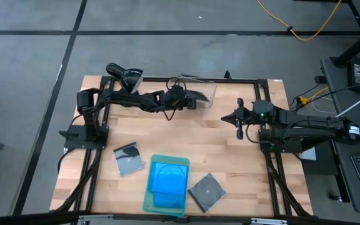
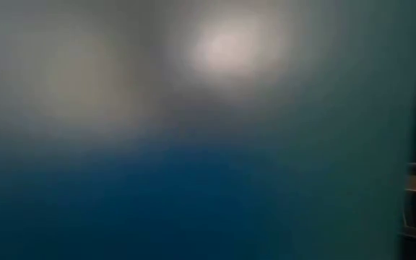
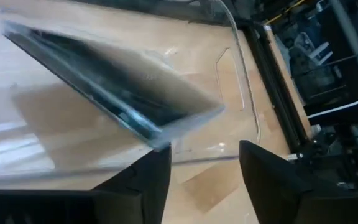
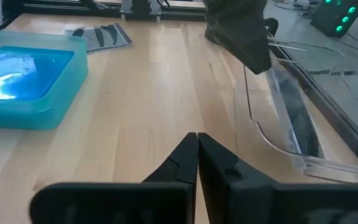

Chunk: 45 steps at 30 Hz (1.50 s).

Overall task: Pick & place jewel cases by type
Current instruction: Put the top right black cd case into the transparent bin, then put the right black cd case into the transparent bin

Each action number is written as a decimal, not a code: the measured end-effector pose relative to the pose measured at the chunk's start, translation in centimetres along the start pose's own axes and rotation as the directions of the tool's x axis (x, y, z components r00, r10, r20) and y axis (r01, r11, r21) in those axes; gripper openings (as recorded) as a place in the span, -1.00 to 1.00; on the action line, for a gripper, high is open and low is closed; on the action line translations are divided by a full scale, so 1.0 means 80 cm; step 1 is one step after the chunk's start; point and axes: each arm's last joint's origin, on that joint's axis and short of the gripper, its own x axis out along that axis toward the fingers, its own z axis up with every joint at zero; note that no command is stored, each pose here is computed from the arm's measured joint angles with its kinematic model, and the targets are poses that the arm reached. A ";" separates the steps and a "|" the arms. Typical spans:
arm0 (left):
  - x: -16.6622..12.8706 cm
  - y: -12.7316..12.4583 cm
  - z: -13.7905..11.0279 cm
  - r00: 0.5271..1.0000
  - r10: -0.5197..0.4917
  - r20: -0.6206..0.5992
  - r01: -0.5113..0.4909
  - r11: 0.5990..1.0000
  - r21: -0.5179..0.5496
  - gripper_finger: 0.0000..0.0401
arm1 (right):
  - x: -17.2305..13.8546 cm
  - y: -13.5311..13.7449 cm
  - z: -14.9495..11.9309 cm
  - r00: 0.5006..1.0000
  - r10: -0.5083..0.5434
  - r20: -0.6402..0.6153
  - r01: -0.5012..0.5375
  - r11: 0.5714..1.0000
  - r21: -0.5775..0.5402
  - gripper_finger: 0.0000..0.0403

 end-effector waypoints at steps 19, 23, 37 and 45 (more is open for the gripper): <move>-0.032 -0.048 -0.023 0.978 -0.208 -0.010 0.206 0.975 -0.085 -0.01 | 0.000 0.003 0.001 0.997 0.077 0.013 -0.077 0.997 -0.010 -0.89; -0.065 -0.073 -0.029 0.960 -0.276 0.048 0.278 0.958 -0.065 -0.05 | -0.001 0.006 0.002 0.986 0.163 0.033 -0.162 0.986 -0.045 -0.94; -0.188 -0.114 -0.112 0.950 -0.297 -0.091 0.311 0.919 0.242 -0.75 | -0.005 0.035 0.007 0.841 0.537 0.072 -0.506 0.825 -0.252 -0.97; -0.217 -0.104 -0.159 0.950 -0.203 -0.239 0.285 0.875 0.392 -0.99 | -0.002 0.079 0.004 0.823 0.568 -0.003 -0.559 0.810 -0.178 -0.96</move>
